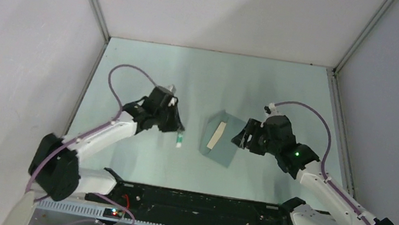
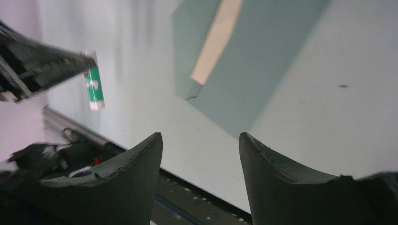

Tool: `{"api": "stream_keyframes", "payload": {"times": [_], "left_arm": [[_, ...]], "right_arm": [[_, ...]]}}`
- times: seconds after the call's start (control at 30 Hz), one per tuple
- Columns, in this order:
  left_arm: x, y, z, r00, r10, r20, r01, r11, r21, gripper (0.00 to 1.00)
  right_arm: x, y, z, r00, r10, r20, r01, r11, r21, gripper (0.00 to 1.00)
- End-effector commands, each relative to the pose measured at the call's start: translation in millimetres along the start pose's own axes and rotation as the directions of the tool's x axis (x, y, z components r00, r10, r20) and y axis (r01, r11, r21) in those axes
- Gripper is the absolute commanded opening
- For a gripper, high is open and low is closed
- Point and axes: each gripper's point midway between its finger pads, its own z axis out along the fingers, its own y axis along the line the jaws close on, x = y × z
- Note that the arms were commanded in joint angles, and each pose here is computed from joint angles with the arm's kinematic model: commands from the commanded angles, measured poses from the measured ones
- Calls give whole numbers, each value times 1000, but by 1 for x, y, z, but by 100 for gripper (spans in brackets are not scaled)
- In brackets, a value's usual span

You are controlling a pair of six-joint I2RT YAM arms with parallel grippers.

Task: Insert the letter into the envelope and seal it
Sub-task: Pick up the solid glue from the center of the board, then open the solid glue cap from the solid glue.

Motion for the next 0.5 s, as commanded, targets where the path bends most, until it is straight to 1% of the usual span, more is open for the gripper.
{"api": "stream_keyframes", "payload": {"times": [0.0, 0.03, 0.07, 0.1, 0.13, 0.2, 0.27, 0.37, 0.4, 0.43, 0.47], "left_arm": [[-46, -102, -81, 982, 96, 165, -156, 900, 407, 10], [-52, -114, -94, 976, 94, 198, -176, 872, 457, 9], [-51, -126, -106, 975, 103, 197, -191, 839, 510, 8], [-56, -135, -117, 970, 92, 223, -203, 813, 546, 6], [-55, -142, -124, 970, 97, 224, -213, 786, 580, 5], [-59, -156, -142, 963, 87, 254, -234, 734, 637, 3], [-59, -163, -157, 959, 77, 274, -249, 694, 676, 3], [-57, -171, -170, 960, 55, 275, -244, 648, 721, 3], [-58, -175, -177, 956, 52, 290, -258, 620, 741, 3], [-57, -177, -181, 959, 39, 282, -246, 607, 756, 3], [-57, -182, -187, 959, 26, 283, -245, 577, 779, 3]], "right_arm": [[-15, 90, -18, 998, -64, 8, 62, 924, -376, 64], [-14, 101, -20, 997, -81, 15, 80, 904, -419, 64], [-12, 119, -25, 993, -112, 37, 116, 867, -484, 65], [-11, 128, -28, 991, -127, 51, 135, 848, -512, 65], [-10, 143, -33, 986, -149, 78, 167, 811, -560, 65], [-11, 161, -40, 982, -158, 108, 190, 763, -618, 65], [-13, 173, -45, 979, -156, 133, 205, 728, -654, 65], [-16, 183, -51, 975, -141, 170, 220, 693, -687, 68], [-18, 186, -52, 974, -135, 182, 225, 681, -697, 69], [-18, 189, -53, 974, -133, 186, 226, 673, -704, 69], [-19, 192, -53, 973, -129, 191, 228, 660, -716, 69]]}}
